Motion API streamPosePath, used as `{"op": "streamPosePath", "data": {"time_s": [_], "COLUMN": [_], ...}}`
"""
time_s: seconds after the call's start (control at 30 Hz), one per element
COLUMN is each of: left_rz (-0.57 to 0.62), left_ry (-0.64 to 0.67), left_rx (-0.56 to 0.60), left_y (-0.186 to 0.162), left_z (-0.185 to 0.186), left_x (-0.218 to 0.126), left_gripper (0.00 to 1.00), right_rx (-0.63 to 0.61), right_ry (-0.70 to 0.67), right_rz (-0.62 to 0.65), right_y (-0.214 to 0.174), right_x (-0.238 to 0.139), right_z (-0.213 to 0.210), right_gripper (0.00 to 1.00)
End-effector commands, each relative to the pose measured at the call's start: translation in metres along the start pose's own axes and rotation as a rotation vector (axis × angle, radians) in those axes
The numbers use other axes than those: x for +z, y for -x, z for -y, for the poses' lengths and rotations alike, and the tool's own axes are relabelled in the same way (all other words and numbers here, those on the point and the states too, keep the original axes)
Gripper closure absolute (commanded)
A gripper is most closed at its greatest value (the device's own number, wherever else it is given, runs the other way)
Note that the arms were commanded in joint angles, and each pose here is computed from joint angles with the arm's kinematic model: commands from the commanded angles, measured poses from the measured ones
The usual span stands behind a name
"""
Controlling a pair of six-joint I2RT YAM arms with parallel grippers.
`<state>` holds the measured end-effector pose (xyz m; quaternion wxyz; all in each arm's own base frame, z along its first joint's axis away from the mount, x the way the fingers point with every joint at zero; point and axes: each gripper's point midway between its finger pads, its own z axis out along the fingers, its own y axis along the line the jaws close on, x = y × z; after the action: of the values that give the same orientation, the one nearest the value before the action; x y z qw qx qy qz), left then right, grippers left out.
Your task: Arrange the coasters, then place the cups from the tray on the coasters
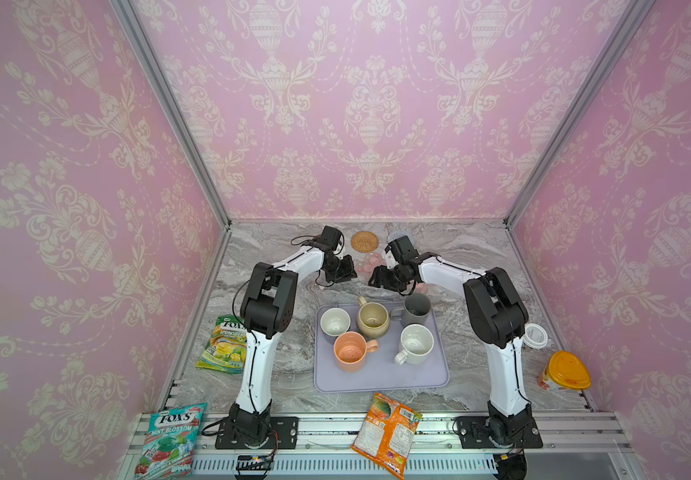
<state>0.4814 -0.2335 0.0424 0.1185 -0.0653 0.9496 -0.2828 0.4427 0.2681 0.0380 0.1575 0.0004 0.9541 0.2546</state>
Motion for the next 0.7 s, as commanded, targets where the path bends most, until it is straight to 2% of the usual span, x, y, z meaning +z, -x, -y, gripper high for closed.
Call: {"op": "streamPosePath", "data": {"time_s": [0.0,0.3,0.67], "left_rz": [0.030,0.070,0.107], "left_ry": [0.027,-0.013,-0.081], "left_rx": [0.042,0.094,0.121], "left_y": [0.018,0.049,0.064], "left_z": [0.000,0.012,0.027], "left_x": [0.004,0.024,0.035], "left_gripper": [0.70,0.70,0.70], "right_rx": [0.042,0.062,0.104], "right_ry": [-0.102,-0.104,-0.092], "right_rz": [-0.095,-0.060,-0.013], "right_y": [-0.034,-0.029,-0.021], "right_x": [0.004,0.000,-0.008], "right_z": [0.027,0.035,0.048], "right_gripper": [0.36,0.35,0.34]}}
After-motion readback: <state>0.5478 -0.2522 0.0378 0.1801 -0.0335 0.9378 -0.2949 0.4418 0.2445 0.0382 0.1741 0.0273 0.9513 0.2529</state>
